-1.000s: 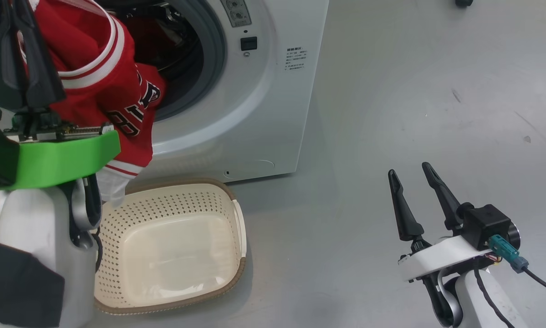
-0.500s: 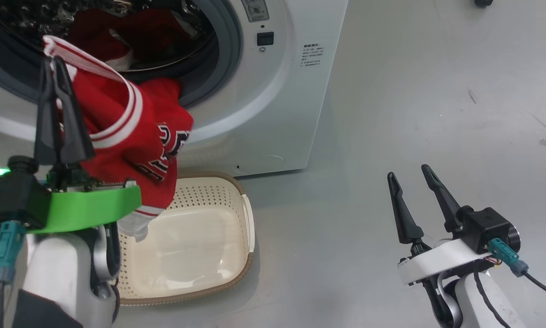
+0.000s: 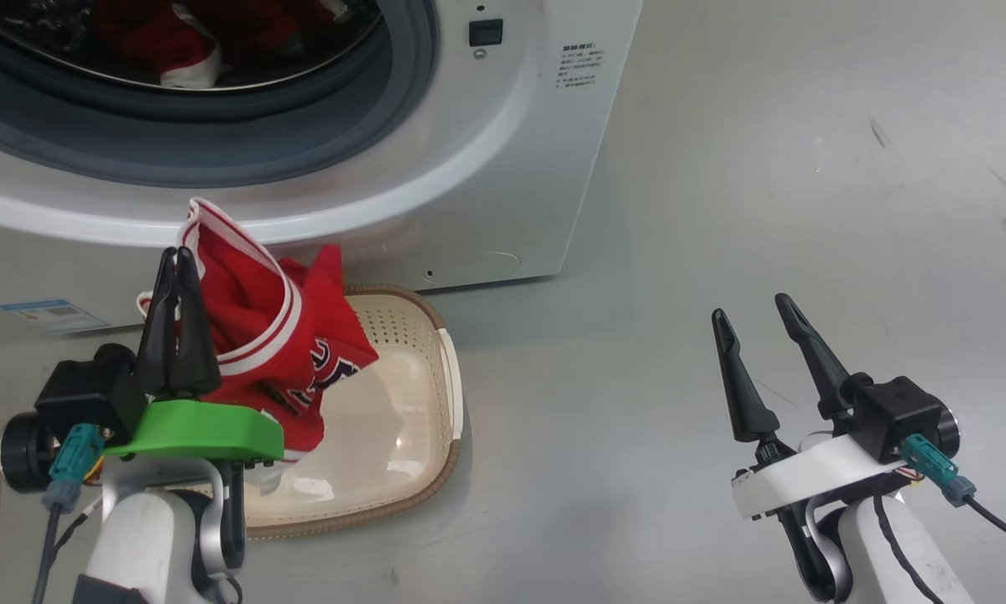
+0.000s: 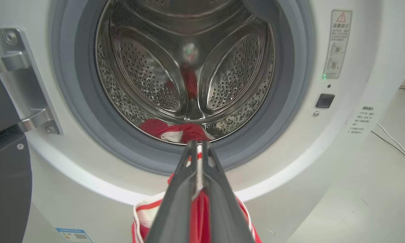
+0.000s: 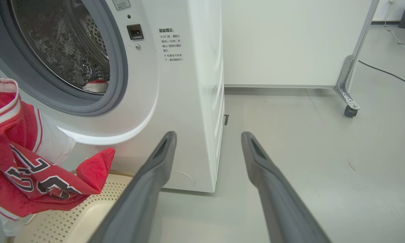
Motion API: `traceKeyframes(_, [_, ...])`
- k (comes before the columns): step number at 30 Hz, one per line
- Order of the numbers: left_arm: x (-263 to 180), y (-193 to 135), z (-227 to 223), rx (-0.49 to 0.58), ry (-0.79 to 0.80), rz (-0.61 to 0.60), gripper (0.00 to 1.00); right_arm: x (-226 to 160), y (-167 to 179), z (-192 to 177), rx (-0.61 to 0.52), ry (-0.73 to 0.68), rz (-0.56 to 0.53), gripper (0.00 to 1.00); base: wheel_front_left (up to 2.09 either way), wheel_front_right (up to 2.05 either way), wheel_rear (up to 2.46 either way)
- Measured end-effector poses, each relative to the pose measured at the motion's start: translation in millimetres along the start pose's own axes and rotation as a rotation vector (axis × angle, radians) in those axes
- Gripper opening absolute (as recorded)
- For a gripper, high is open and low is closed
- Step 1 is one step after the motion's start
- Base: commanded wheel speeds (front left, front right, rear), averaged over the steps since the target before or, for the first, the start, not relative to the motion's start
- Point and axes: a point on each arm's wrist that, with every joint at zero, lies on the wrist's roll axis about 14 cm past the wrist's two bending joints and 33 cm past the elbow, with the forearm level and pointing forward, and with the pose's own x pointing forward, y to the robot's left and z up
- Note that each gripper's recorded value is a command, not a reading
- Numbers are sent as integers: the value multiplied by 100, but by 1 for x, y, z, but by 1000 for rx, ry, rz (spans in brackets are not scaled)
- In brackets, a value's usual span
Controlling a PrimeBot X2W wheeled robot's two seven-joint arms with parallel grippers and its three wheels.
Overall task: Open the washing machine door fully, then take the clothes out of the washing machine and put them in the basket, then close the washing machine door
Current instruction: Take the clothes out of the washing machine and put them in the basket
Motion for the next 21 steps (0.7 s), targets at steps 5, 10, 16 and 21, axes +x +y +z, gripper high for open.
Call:
traceKeyframes(5, [-1,15,-42,-13,121,49,0,7,1,-5,3,12,10,100,0,0,0])
traceKeyframes(10, [-2,24,-85,-20,236,76,0,11,-5,-14,7,33,-4,100,0,0,0])
traceKeyframes(16, [4,29,-125,-32,353,91,0,17,-14,-23,15,53,-24,100,0,0,0])
traceKeyframes(21, [5,28,-172,-38,499,90,0,23,-22,-32,19,73,-42,100,0,0,0])
